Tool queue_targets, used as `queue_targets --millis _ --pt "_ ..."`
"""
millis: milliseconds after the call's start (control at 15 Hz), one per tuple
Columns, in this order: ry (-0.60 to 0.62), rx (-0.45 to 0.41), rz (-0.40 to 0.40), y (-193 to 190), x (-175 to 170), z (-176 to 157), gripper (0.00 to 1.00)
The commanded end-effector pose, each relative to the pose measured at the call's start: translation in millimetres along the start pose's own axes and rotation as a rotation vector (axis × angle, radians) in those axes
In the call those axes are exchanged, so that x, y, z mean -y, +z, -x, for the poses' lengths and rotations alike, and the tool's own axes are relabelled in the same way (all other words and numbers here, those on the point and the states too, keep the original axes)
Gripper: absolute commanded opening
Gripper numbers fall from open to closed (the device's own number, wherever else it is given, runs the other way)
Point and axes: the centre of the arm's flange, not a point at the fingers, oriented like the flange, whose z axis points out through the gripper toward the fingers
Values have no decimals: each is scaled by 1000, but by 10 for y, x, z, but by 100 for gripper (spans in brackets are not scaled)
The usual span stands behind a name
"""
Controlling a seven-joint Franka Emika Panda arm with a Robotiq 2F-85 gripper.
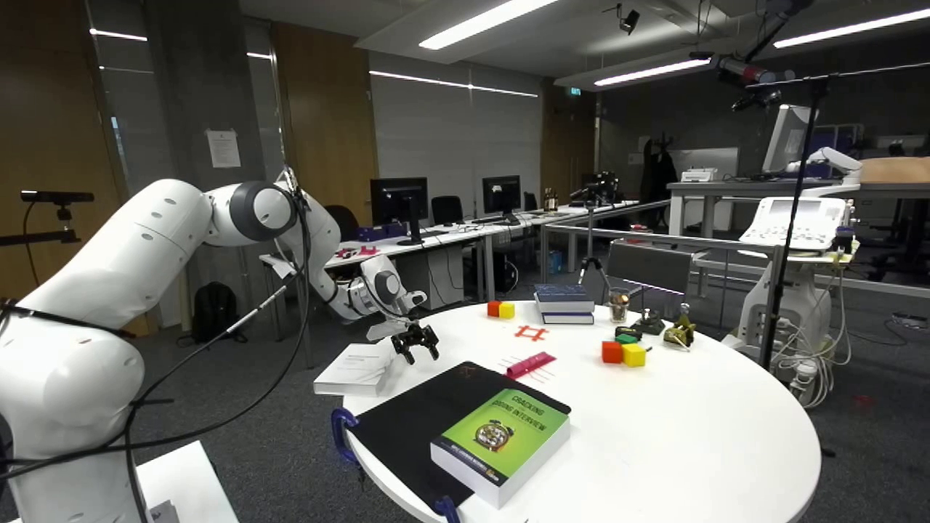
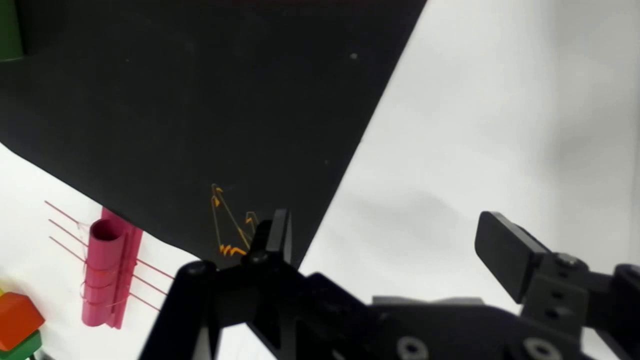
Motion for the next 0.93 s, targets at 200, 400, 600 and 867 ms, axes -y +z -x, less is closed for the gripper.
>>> queue_targets --millis 200,400,600,867 --pt "82 9 -24 -485 -315 -201 100" --pt "101 35 -53 -819 -249 -137 100" --pt "79 59 -92 -1098 -35 -85 100" --pt "41 66 -114 -1309 345 -2 100"
